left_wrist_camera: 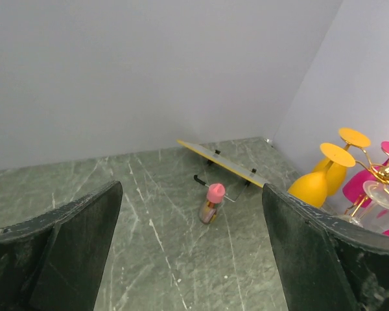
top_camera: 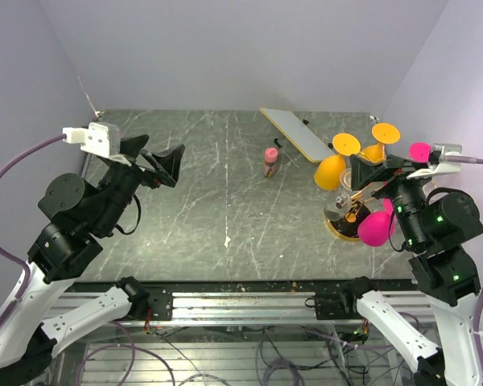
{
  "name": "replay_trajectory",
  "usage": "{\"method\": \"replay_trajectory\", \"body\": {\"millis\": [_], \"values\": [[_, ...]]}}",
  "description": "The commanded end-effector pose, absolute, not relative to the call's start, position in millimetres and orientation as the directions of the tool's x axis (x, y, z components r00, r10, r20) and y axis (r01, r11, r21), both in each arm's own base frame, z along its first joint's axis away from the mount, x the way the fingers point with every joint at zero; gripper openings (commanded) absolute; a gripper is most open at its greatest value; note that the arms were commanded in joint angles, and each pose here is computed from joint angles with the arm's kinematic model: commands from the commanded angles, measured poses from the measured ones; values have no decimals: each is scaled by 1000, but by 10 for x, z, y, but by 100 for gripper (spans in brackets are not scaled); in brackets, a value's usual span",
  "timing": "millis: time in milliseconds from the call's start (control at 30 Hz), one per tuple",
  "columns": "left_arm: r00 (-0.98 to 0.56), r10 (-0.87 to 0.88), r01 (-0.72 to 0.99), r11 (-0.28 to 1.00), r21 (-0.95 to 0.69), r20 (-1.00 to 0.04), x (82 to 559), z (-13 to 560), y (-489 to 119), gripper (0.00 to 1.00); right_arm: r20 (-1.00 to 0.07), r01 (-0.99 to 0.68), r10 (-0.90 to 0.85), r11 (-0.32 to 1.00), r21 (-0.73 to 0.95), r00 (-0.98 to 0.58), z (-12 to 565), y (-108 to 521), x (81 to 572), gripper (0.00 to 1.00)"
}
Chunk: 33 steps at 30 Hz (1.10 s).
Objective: Take the wine glass off the wine glass rack
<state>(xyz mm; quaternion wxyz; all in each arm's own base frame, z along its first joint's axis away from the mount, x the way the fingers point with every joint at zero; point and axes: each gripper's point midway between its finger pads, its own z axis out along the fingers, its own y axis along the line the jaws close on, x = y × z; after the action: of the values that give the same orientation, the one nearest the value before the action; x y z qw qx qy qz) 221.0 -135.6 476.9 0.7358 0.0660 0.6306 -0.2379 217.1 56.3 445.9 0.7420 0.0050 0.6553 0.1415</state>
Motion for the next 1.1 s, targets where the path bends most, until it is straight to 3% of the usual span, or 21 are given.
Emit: {"method": "replay_trajectory", "body": {"millis": [0,267,633,867,1067], "values": [[51,-310,358,893,-272,-949,2229,4600,-1199,99,-967,-120,254,961,251,13,4294,446,2128,99],[22,-387,274,889,-366,-922,2178,4274,-969,99,-959,-15,256,966,260,-120,4023,292,1981,99],[-64,-428,237,871,-431,-901,2209,3990,-989,98,-925,278,258,944,179,-279,3597,-185,1698,99],[-120,-462,261,839,-477,-879,2280,3861,-1158,98,-904,510,361,836,203,-231,3460,-542,1458,99],[-173,-476,283,815,-506,-862,2330,3748,-1307,98,-884,609,456,732,305,-106,3416,-716,1283,99]]}}
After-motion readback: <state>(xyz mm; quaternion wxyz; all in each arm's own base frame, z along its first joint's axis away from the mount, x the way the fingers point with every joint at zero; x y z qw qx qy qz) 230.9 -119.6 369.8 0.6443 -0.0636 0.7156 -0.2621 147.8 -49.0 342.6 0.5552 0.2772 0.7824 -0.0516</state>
